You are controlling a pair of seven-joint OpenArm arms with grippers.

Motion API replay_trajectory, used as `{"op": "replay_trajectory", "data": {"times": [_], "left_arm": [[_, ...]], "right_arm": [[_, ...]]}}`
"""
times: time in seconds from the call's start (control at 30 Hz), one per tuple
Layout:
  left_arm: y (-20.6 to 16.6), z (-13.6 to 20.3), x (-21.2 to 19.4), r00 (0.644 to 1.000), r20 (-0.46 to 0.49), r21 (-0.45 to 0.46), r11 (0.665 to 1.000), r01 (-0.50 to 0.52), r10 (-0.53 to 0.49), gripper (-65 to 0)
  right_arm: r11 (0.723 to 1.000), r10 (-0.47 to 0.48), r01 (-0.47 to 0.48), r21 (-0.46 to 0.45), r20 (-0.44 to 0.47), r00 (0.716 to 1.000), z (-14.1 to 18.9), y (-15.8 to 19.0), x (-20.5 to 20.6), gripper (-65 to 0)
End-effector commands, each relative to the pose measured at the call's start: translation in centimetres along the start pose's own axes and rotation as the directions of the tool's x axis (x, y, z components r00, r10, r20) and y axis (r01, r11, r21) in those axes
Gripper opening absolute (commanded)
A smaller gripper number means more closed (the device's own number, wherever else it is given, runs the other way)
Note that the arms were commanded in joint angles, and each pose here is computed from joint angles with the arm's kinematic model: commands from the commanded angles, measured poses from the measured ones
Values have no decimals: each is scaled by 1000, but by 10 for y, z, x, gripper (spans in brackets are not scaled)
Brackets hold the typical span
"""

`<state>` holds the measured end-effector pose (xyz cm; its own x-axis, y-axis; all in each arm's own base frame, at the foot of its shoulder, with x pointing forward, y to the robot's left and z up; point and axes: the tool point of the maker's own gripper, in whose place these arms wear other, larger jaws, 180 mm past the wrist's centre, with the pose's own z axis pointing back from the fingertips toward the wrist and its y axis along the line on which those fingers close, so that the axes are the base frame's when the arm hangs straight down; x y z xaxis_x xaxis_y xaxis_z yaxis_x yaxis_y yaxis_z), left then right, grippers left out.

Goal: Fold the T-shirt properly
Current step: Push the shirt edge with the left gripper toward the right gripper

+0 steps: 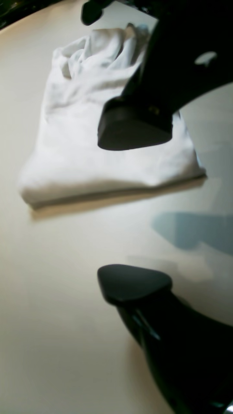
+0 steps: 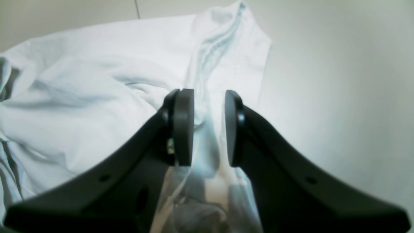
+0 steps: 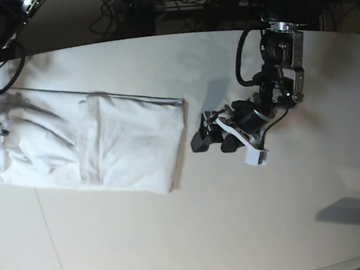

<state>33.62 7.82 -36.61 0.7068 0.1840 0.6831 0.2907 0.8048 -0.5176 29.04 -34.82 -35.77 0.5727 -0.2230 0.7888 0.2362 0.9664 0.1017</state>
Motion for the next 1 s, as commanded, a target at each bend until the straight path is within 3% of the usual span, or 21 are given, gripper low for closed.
{"op": "replay_trajectory", "data": {"times": [0.0,0.27,0.47,0.77,0.83,0.97], "left_arm": [[-11,-3,16,999,54,-38,999,-3,5,-118],[-13,-26,4,997,13,-51,996,-77,77,-118],[-35,-54,-8,993,-82,-99,991,-90,82,-119],[-58,-67,-17,992,-121,-143,988,-65,48,-133],[-53,-68,-20,990,-129,-134,988,-76,59,-203],[-44,-70,-30,984,-154,-112,988,-103,85,-438]], "right_arm": [[1000,12,-12,1,62,998,3,-2,21,-490],[1000,15,-15,-1,60,998,3,-3,21,-490],[1000,12,-13,1,60,998,3,-2,21,-490],[1000,13,-13,3,61,998,3,-2,21,-490],[1000,13,-13,3,61,998,3,-2,21,-490],[1000,13,-13,3,61,998,3,-2,21,-490]]}}
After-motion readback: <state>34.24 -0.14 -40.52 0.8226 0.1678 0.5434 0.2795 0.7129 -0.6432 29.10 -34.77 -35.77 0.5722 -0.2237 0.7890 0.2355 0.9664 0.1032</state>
